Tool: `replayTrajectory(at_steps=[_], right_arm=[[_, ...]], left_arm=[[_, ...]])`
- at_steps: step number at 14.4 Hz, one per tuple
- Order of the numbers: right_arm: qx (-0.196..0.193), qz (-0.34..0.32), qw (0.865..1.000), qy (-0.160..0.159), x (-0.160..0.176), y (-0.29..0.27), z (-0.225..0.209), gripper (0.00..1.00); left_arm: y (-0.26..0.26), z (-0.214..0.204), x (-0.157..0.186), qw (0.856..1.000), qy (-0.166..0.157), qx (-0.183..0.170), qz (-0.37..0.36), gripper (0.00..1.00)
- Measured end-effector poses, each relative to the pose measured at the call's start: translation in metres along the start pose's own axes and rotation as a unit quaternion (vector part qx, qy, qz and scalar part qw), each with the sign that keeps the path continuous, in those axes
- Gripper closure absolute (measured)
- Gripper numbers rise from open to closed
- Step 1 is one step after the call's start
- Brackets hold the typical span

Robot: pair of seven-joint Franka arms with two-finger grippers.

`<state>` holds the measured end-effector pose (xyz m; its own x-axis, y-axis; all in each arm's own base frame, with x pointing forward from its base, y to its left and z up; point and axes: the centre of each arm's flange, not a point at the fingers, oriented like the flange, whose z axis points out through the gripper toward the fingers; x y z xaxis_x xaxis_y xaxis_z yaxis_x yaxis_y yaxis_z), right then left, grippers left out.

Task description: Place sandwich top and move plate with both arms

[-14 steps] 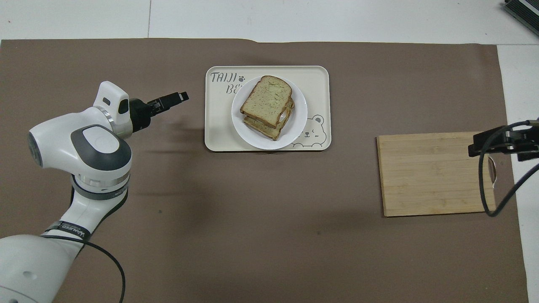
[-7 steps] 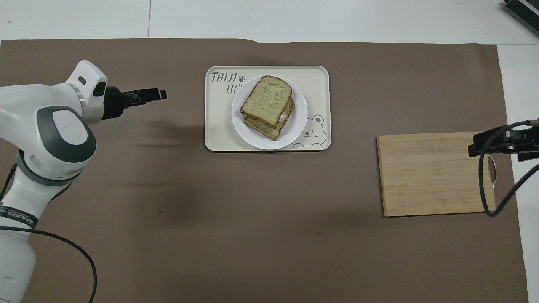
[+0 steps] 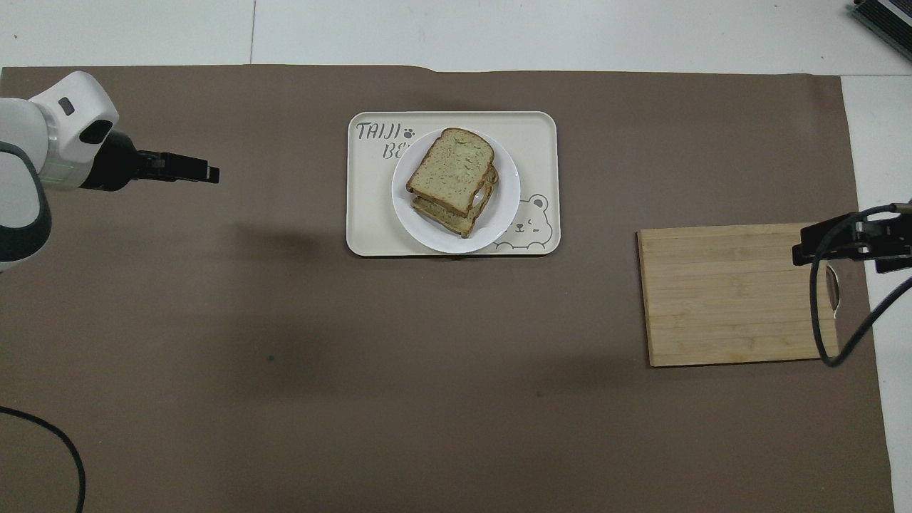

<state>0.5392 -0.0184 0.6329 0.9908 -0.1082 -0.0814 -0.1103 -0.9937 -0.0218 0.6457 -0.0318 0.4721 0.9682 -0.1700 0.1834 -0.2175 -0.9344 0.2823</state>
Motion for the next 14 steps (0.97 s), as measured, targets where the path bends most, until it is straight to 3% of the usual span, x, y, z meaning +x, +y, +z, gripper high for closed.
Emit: replayTrajectory(at_steps=[8, 11, 14], right_arm=[[0.000, 0.000, 1.000, 0.000, 0.000, 0.000, 0.000, 0.00], [0.000, 0.000, 1.000, 0.000, 0.000, 0.000, 0.000, 0.00], [0.000, 0.000, 1.000, 0.000, 0.000, 0.000, 0.000, 0.00]], left_arm=[[0.006, -0.067, -0.014, 0.994, -0.057, 0.078, 0.053, 0.00], [0.009, -0.098, -0.023, 0.991, -0.086, 0.077, 0.060, 0.00], [0.026, -0.126, -0.030, 0.986, -0.100, 0.104, 0.083, 0.00]])
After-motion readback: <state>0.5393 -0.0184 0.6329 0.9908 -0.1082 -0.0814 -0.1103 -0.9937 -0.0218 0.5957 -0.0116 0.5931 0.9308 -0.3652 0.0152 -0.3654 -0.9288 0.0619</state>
